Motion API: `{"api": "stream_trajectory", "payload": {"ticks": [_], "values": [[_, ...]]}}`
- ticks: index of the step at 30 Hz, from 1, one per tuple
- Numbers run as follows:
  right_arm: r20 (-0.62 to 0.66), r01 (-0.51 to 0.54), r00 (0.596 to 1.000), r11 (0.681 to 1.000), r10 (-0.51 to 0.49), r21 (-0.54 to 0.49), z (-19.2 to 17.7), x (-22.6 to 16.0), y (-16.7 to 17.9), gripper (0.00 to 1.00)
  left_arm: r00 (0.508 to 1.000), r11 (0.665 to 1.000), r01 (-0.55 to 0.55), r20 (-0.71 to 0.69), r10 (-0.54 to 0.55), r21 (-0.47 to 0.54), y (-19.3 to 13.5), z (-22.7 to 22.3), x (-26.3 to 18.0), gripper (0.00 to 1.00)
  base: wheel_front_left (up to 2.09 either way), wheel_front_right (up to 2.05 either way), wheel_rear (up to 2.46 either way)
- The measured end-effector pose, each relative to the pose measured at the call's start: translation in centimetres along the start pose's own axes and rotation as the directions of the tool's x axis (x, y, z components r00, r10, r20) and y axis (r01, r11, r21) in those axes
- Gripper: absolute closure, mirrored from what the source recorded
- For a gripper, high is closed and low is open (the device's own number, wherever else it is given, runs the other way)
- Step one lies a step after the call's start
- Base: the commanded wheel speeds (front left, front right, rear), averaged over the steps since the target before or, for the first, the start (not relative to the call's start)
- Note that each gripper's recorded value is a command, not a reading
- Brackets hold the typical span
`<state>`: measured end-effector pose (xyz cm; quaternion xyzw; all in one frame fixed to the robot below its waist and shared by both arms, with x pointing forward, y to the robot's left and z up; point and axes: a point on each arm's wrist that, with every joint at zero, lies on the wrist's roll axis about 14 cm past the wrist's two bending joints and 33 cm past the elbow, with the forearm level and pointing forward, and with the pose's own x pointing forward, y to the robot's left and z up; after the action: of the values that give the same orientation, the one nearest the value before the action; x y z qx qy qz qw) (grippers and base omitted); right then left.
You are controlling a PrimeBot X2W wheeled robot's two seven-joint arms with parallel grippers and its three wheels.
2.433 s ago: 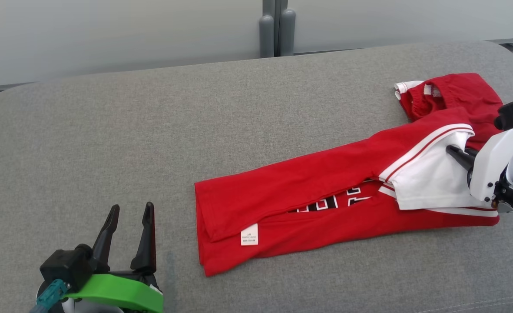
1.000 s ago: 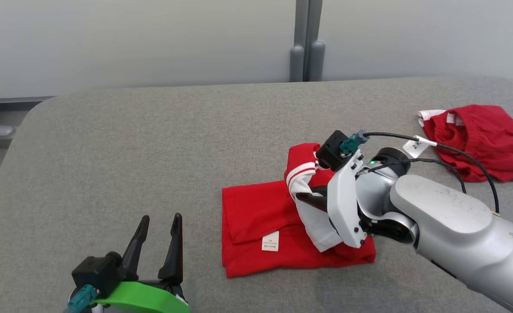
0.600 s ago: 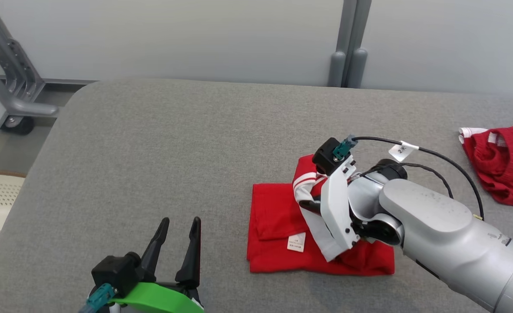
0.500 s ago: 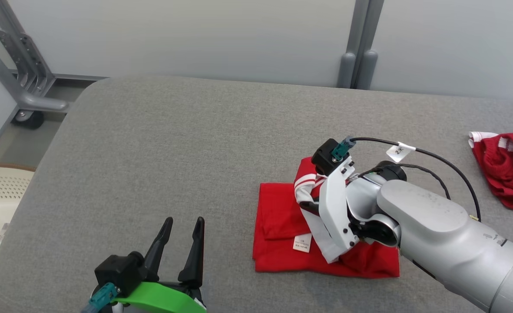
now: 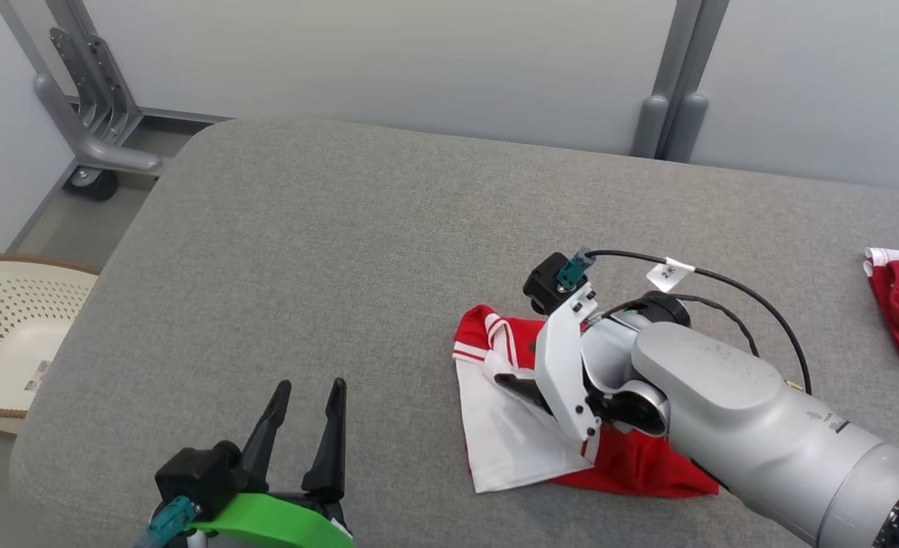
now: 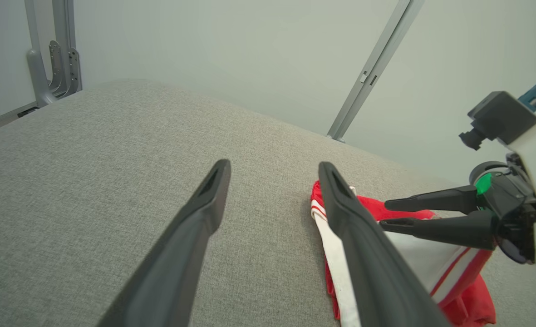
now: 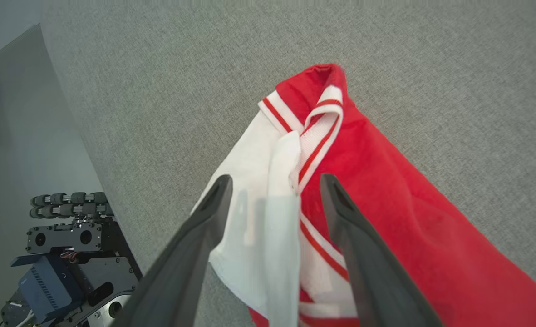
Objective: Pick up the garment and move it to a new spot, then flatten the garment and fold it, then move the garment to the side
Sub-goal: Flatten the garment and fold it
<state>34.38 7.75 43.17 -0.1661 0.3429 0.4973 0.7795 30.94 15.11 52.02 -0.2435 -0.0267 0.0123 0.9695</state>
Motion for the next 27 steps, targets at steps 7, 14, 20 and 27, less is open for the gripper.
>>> {"api": "stream_trajectory", "payload": {"ticks": [7,14,20,27], "values": [[0.155,0.034,0.987,0.999,-0.038,0.033,4.6,-1.5,-1.4,0.00,1.000,1.000,0.014,0.003,-0.014,0.001,-0.3,0.0,0.5,0.00,0.00,0.00,0.00],[0.293,0.130,0.942,0.984,-0.161,0.123,6.8,-5.3,-6.2,0.00,0.999,0.999,0.050,-0.008,-0.050,0.003,-1.2,-0.3,1.0,0.00,0.00,0.00,0.00],[0.286,0.216,0.917,0.949,-0.278,0.230,3.8,-8.3,-10.1,0.00,0.996,0.996,0.086,-0.011,-0.086,0.004,-2.2,-0.5,1.4,0.00,0.00,0.00,0.00],[0.207,0.238,0.918,0.887,-0.339,0.396,-3.2,-9.4,-10.9,0.00,0.990,0.991,0.135,-0.039,-0.135,0.003,-3.7,-1.3,1.8,0.00,0.00,0.00,0.00]]}}
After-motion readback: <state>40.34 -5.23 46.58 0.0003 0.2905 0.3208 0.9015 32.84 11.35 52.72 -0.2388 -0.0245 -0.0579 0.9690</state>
